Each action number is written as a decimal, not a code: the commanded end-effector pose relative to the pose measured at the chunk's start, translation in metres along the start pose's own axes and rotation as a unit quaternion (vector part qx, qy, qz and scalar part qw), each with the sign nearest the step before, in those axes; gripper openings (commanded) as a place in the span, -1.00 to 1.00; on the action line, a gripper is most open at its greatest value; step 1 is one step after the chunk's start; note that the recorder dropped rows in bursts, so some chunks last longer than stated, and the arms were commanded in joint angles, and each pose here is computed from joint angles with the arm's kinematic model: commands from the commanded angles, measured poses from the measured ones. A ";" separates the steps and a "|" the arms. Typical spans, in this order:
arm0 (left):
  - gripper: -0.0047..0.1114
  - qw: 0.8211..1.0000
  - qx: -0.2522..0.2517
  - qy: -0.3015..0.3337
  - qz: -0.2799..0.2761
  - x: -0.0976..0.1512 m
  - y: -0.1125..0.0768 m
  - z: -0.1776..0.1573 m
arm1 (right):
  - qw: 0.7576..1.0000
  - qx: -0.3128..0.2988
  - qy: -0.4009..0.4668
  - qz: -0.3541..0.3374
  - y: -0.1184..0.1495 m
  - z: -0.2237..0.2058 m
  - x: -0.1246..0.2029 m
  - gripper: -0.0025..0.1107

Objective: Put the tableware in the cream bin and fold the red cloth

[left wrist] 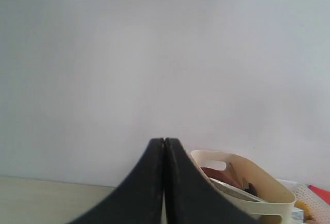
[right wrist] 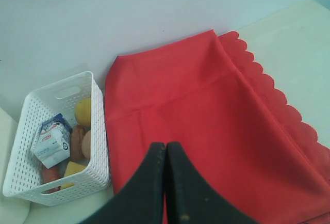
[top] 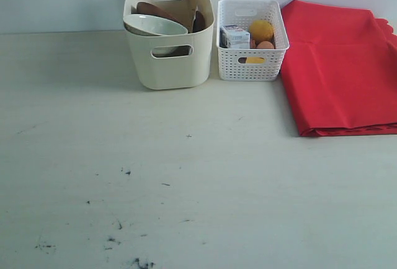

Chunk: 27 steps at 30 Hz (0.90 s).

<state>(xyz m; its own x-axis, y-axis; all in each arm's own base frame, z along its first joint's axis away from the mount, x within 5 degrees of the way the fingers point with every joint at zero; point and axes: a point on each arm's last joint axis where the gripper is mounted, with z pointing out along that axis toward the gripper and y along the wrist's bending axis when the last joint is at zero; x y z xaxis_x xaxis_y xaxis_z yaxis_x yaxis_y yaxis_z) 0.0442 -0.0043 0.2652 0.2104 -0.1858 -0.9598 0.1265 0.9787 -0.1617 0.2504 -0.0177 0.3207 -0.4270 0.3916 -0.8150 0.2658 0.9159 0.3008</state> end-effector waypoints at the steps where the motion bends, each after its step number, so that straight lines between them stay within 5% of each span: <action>1: -0.89 0.998 -0.002 0.007 0.062 0.012 0.003 0.000 | 1.000 0.000 -0.001 -0.002 -0.001 0.001 0.001 -0.96; 8: -0.89 0.995 -0.005 0.065 0.080 0.051 0.009 0.000 | 1.000 0.000 -0.001 -0.002 -0.001 0.001 0.001 -0.96; 19: -0.89 0.988 -0.082 0.126 0.036 0.062 0.018 -0.003 | 1.000 0.000 -0.001 -0.002 -0.001 0.001 0.001 -0.96; 27: -0.89 0.981 -0.085 0.170 0.040 0.070 0.019 -0.006 | 1.000 0.000 -0.001 -0.002 -0.001 0.001 0.001 -0.96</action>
<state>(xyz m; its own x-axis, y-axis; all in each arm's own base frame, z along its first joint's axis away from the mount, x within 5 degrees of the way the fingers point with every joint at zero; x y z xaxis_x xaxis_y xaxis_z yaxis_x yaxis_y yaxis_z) 0.0562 0.0020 0.1948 -0.1166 -0.0990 -0.9882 -0.0470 0.9945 -0.0940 0.2504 -0.0177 0.3207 -0.4265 0.3935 -0.8144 0.2667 0.9151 0.3025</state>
